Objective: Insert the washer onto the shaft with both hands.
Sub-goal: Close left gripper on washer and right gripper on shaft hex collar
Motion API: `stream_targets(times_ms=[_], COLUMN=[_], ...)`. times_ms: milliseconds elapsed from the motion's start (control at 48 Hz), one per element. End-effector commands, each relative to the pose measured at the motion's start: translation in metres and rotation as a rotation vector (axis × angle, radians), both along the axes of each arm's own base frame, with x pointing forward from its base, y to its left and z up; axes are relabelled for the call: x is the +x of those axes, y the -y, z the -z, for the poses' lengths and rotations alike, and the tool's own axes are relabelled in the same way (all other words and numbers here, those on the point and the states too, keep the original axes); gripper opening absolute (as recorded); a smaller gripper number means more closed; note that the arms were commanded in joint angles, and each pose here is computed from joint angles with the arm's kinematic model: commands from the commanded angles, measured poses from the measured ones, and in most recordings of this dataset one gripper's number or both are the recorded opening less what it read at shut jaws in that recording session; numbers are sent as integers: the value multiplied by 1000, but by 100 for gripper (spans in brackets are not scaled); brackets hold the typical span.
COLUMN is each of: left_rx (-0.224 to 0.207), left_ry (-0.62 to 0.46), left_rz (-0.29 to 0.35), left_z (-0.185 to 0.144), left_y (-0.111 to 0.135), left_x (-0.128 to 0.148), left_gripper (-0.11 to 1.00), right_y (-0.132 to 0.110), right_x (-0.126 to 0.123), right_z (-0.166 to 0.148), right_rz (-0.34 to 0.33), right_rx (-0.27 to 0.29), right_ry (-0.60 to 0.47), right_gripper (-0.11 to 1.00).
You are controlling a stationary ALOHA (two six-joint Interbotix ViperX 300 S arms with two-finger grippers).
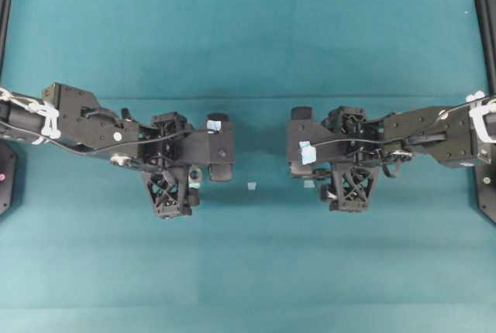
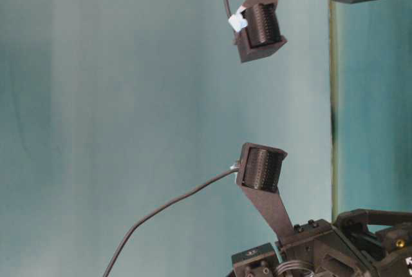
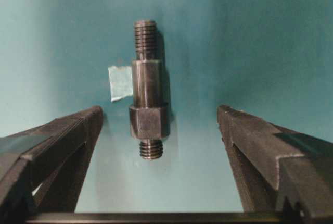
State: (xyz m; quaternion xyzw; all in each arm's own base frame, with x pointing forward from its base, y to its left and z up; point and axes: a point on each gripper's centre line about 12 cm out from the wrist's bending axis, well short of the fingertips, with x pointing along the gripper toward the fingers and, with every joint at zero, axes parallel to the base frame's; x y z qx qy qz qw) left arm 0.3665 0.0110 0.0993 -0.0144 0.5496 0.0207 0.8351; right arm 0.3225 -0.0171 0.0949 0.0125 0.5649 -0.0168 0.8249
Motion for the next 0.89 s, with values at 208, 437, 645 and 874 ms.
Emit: stream_targets(times_ms=[208, 437, 645, 874], left_rx=[13, 13, 14, 14], left_ry=[15, 15, 15, 19], left_rz=[11, 5, 0, -3], left_z=[-3, -4, -4, -5], left_y=[-6, -8, -10, -11], left_x=[2, 2, 1, 1], left_gripper=[94, 94, 94, 94], right_y=[0, -1, -2, -3], right_x=[2, 3, 3, 4], right_z=[-2, -3, -2, -3], right_rz=[-4, -6, -7, -8], right_rx=[-3, -2, -2, -1], right_ry=[21, 23, 24, 32], right_gripper=[95, 95, 95, 95])
